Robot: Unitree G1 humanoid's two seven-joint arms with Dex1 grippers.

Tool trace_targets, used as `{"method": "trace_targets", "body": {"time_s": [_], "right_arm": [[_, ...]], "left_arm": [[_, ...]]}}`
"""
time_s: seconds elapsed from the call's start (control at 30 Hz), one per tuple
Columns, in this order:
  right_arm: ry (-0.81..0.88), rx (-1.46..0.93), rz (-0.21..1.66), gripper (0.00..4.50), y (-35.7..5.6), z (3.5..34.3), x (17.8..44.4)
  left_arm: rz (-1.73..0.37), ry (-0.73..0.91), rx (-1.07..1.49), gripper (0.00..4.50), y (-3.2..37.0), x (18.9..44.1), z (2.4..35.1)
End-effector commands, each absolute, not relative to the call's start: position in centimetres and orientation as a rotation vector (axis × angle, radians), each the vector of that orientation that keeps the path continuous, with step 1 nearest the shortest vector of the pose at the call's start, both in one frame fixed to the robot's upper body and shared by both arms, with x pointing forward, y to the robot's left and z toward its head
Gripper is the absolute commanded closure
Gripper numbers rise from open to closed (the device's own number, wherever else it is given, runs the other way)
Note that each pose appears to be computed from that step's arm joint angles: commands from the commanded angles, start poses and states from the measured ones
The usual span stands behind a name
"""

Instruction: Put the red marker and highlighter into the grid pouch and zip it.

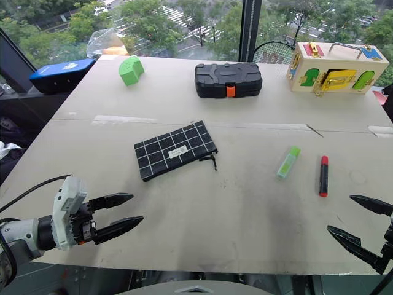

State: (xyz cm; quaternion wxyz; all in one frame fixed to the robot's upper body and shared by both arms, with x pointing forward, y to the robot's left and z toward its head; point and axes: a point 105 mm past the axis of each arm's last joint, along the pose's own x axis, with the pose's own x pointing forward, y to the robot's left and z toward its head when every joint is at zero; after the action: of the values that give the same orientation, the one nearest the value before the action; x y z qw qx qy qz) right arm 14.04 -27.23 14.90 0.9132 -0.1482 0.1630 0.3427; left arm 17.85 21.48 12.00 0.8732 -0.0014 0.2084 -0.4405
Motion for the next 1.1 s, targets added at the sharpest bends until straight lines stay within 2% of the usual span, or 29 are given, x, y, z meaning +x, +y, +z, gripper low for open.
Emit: {"method": "trace_targets", "body": {"time_s": [0.03,0.13,0.2,0.27,0.33,0.43,0.57,0.8,1.1], "right_arm": [[0.259,-0.318,0.711,0.0,-26.4,15.5,14.5],[0.134,-0.269,0.754,0.0,-23.6,16.2,15.8],[0.096,-0.235,0.792,0.0,-22.4,16.9,15.9],[0.083,-0.199,0.848,0.0,-21.5,17.4,15.6],[0.097,-0.172,0.911,0.0,-20.6,17.3,15.2],[0.128,-0.182,0.991,0.0,-19.4,17.0,14.8],[0.089,-0.19,1.037,0.0,-18.0,17.3,15.4],[0.07,-0.176,1.016,0.0,-17.4,17.1,15.5],[0.055,-0.161,1.004,0.0,-16.8,17.1,15.3]], "left_arm": [[-0.85,0.337,-0.01,0.12,21.3,19.2,13.0],[-0.652,0.225,-0.099,0.12,21.9,22.4,13.6],[-0.58,0.224,-0.168,0.12,22.9,23.5,13.9],[-0.545,0.227,-0.128,0.12,23.5,24.1,14.0],[-0.536,0.222,0.076,0.12,24.6,24.1,13.5],[-0.652,0.205,0.529,0.12,25.4,23.2,12.2],[-0.725,0.17,0.865,0.12,26.3,23.4,10.1],[-0.721,0.073,1.175,0.12,26.1,26.7,8.1],[-0.767,-0.035,1.248,0.12,23.4,29.8,7.4]]}}
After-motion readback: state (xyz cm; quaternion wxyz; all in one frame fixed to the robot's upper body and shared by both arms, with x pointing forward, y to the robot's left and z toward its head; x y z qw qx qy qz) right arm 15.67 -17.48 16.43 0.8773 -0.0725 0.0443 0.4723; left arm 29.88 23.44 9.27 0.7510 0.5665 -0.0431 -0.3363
